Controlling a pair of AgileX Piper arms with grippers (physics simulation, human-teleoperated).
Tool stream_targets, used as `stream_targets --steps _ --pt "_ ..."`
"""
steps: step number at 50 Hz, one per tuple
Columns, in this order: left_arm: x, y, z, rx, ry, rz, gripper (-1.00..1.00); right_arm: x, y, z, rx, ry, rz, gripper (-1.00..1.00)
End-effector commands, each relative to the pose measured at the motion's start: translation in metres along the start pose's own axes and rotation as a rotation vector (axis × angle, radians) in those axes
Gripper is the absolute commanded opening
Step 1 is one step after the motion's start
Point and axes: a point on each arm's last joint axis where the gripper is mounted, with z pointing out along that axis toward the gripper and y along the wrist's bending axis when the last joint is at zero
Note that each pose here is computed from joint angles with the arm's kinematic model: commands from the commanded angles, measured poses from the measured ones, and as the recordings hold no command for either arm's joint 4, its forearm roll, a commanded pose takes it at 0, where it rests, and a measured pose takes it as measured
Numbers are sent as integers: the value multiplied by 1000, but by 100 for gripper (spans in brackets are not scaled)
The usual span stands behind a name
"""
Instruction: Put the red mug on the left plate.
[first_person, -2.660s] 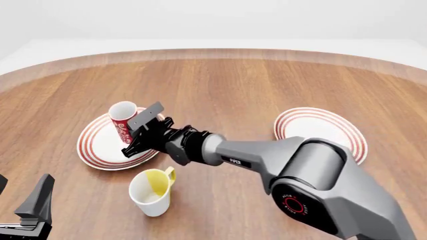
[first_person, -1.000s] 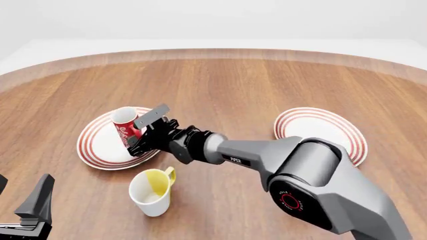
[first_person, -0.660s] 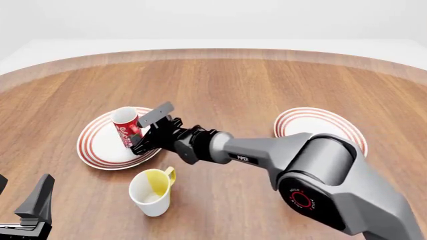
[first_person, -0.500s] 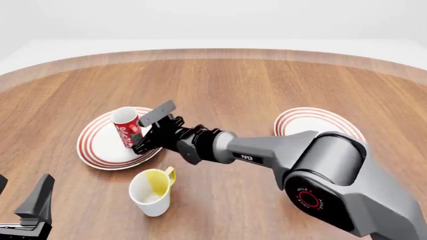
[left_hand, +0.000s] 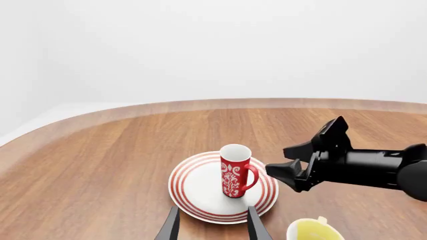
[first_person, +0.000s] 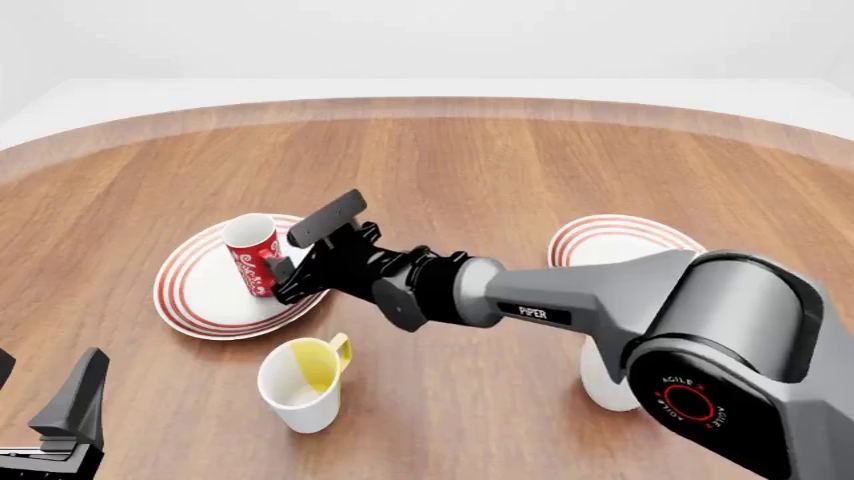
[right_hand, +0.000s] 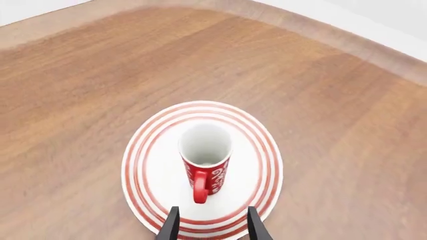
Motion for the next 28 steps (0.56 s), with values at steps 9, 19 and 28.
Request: stream_targets --steps 9,19,28 --pt "0 0 0 0 0 0 100 -7 0 -25 1 -37 -16 100" --pt "0 0 0 0 0 0 100 -12 1 -42 0 -62 -28 100" --pt "0 0 0 0 0 0 100 -18 0 -57 2 -96 -28 100"
